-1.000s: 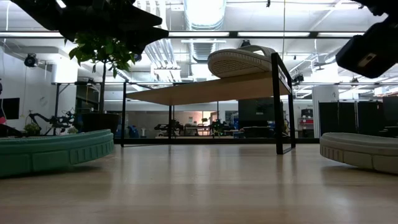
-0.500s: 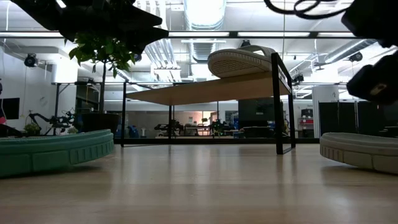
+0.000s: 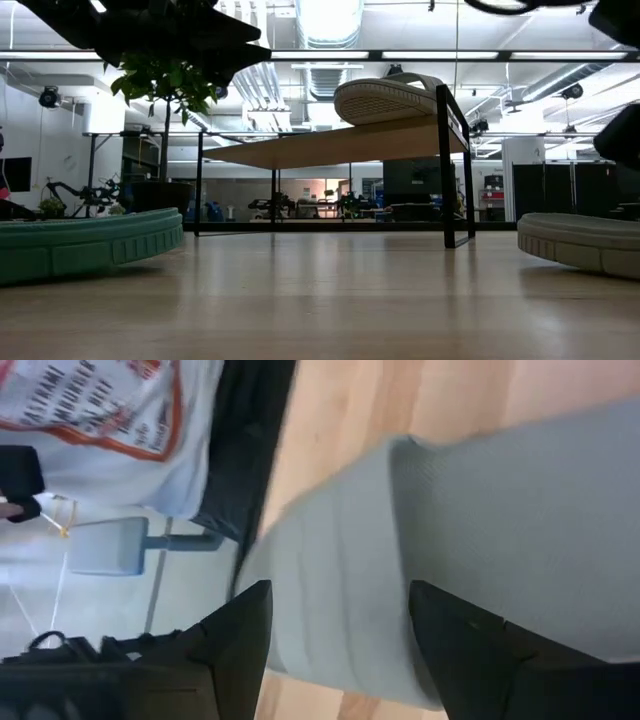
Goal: Pick and place slides into the shelf
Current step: Put the gray slide on the shelf
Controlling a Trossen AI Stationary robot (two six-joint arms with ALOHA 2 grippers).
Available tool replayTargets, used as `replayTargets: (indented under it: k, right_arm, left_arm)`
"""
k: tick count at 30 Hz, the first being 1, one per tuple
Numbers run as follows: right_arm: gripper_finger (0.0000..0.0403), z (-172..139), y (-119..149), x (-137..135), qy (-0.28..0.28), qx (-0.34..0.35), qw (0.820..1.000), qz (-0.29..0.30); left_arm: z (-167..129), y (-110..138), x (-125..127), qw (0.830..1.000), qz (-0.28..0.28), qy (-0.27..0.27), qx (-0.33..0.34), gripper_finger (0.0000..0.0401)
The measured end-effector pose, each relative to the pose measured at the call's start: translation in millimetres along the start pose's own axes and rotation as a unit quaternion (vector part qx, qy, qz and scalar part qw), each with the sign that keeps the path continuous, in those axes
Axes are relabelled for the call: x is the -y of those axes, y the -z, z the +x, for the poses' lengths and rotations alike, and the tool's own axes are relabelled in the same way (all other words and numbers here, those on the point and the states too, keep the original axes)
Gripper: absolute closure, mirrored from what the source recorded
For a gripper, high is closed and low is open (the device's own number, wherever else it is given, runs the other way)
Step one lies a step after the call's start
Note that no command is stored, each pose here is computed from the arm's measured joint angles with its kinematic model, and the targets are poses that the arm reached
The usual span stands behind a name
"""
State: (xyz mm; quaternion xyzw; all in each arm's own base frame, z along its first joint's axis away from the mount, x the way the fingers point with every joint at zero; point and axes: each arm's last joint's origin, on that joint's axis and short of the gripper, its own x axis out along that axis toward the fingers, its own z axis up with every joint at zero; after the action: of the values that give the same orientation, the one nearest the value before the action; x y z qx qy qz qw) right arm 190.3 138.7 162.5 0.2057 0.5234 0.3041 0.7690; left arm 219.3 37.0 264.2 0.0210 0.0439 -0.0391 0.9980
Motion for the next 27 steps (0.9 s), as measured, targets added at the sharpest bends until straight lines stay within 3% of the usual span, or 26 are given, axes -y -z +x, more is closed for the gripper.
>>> replayTargets:
  k: [6, 16, 21, 27]
  right_arm:
    - [0.0177, 14.9, 2.4, 10.0, 0.019, -0.030, 0.999, 0.017]
    - [0.0189, 27.8, -3.3, 11.4, -0.001, -0.061, 0.998, 0.022]
    - [0.0241, 25.2, -4.5, 8.6, -0.007, -0.056, 0.998, 0.020]
    - [0.0357, 21.5, -5.2, 5.0, -0.025, -0.057, 0.998, 0.016]
  left_arm:
    - [0.1, 0.1, 0.0, 1.000, 0.000, 0.000, 0.000, 0.0180]
    - [0.1, 0.1, 0.0, 1.000, 0.000, 0.000, 0.000, 0.0180]
    - [0.1, 0.1, 0.0, 1.000, 0.000, 0.000, 0.000, 0.0180]
    - [0.1, 0.1, 0.0, 1.000, 0.000, 0.000, 0.000, 0.0180]
